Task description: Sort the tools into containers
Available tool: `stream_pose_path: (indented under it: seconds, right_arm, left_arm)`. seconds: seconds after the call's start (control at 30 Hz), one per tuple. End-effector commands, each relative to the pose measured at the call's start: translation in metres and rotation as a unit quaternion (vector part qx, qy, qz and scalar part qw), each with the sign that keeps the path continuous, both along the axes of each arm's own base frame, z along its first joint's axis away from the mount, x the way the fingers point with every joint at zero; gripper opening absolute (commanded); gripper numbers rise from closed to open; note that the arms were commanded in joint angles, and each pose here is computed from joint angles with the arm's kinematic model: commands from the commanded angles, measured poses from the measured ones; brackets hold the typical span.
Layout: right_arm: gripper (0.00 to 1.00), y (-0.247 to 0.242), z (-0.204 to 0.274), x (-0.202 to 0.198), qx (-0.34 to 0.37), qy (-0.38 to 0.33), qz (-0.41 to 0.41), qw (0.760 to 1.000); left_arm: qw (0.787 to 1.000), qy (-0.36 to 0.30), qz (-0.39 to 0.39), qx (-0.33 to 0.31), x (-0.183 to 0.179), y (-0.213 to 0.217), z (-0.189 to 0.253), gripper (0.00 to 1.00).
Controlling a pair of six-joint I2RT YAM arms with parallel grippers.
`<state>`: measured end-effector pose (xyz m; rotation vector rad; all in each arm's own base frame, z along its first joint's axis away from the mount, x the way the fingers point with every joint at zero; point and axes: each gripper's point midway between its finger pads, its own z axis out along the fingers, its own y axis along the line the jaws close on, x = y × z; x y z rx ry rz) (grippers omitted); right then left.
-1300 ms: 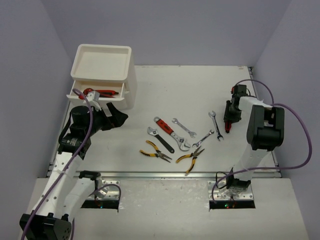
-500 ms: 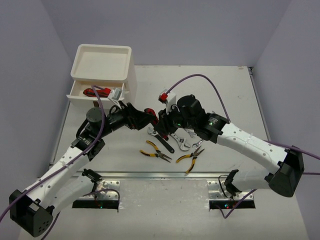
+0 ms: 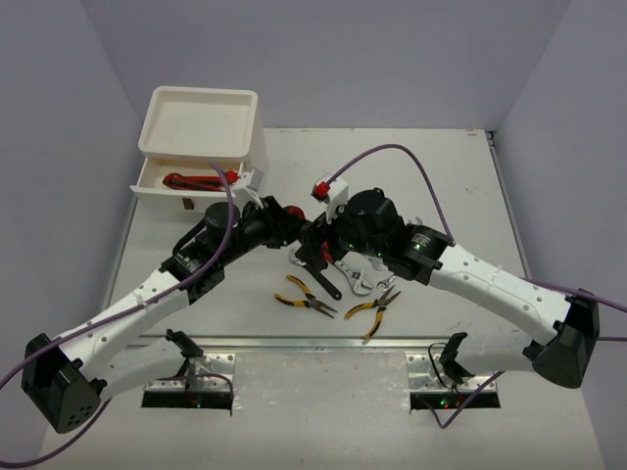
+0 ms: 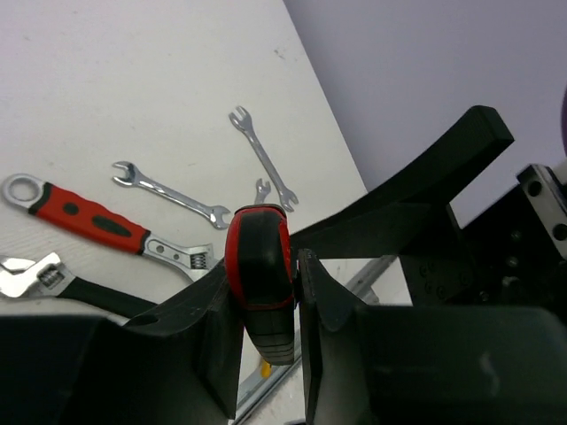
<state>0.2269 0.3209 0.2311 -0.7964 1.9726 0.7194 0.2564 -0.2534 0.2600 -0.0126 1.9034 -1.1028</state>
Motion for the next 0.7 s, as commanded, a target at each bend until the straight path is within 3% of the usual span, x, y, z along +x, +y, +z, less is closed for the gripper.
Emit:
stream_pose_path:
  seconds: [0.0,0.07,0.17,0.23,0.37,0.6,0.63,0.67]
  right_arm:
    - [0.99,-0.019,0.038,0.014,0.031,-0.063,-0.062,0.996]
    - [0.99,-0.040,0.031,0.020,0.005,-0.072,-0.102,0.992]
    - [0.99,-0.068,0.031,0.023,-0.014,-0.093,-0.140,0.986]
    - [0.99,-0.083,0.023,0.023,-0.028,-0.092,-0.157,0.983]
    - [0.99,-0.104,0.006,0.018,-0.047,-0.081,-0.167,0.981]
    - [0.99,-0.125,-0.021,0.008,-0.075,-0.071,-0.173,0.980]
    - [0.99,-0.126,-0.020,0.007,-0.073,-0.072,-0.174,0.979]
    - [0.99,-0.128,-0.022,0.007,-0.073,-0.072,-0.175,0.979]
  left_arm:
    - [0.986,-0.035,0.159,0.039,0.038,0.052,0.051,0.00]
    - [0.971,-0.020,0.230,0.061,0.052,0.088,0.063,0.00]
    - [0.946,-0.031,0.322,0.021,0.075,0.158,0.096,0.00]
    - [0.915,-0.039,0.401,0.002,0.086,0.212,0.112,0.00]
    - [0.889,-0.001,0.457,-0.007,0.117,0.271,0.104,0.00]
    - [0.873,0.037,0.484,-0.041,0.148,0.309,0.067,0.02]
    - [0.873,0.041,0.485,-0.041,0.148,0.310,0.062,0.06]
    - [0.872,0.040,0.486,-0.047,0.151,0.310,0.061,0.16]
